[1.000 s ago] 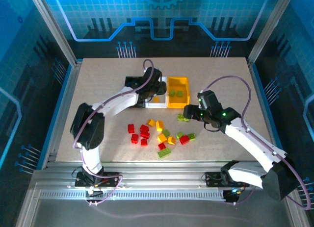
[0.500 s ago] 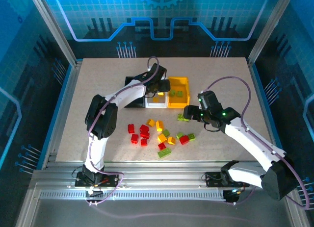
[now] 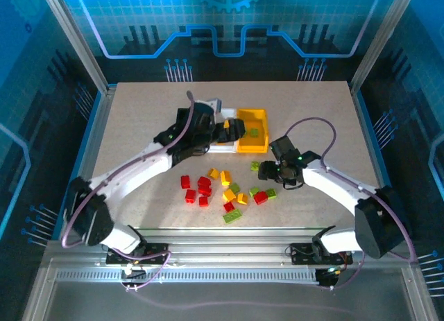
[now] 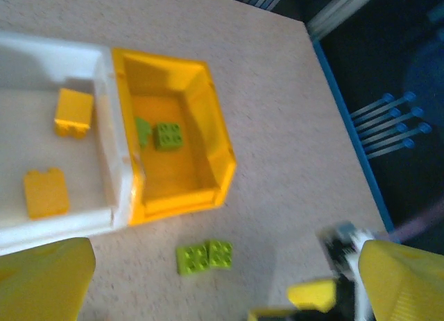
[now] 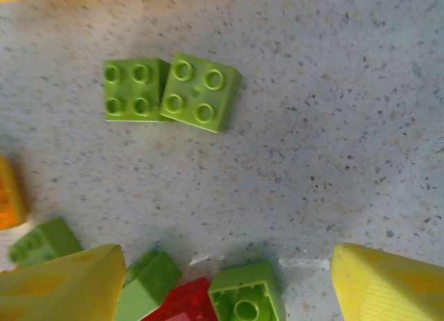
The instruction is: Sort the legos into containers by color
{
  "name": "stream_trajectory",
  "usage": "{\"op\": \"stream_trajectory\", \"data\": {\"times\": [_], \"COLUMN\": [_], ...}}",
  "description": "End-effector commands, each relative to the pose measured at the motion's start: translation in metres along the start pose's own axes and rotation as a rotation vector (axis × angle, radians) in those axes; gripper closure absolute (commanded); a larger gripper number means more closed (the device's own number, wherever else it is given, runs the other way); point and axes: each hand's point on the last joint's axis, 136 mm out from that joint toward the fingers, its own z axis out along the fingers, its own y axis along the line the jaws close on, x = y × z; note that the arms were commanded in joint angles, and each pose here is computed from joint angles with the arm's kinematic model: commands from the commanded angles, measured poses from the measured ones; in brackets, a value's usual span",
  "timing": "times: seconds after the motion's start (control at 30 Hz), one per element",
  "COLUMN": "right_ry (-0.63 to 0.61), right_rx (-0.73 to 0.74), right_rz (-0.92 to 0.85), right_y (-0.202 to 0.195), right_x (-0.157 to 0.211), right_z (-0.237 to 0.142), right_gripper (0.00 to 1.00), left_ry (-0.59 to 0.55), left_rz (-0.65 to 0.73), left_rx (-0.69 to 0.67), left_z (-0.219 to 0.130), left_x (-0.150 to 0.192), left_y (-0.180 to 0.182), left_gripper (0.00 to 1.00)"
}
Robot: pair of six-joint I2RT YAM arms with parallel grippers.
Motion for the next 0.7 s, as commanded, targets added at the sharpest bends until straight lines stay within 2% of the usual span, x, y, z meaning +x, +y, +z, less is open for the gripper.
{"op": "stream_trajectory", "data": {"times": [0.0,0.27,0.43,0.67], "right_ry": [-0.028,-0.030,-0.019,-0.036], "right_rx": [0.006,0.094,0.156,0.259], "right_rz": [0.014,0.000,0.007,0.059], "right_y": [0.002,0.003,-0.002,-0.022], "right_x": [-0.014,-0.035,-0.041,-0.047], "right_z": [0.011,0.036,0.053,0.058], "right_gripper": [0.24,0.26,0.27,0.35], "left_ry": [0.043,0.075,0.076,0.079], "left_rz": [-0.047,-0.065,-0.073,-0.066], "left_rx": [0.012,-0.085,-0.117,-0.134], "left_z": [-0.006,-0.031,-0.035,-0.036], "left_x": [0.033,0.079,0.088,0.089], "left_y": [0.017,0.065,0.079,0.083], "left_gripper": [0.01,0.01,0.01,0.01]}}
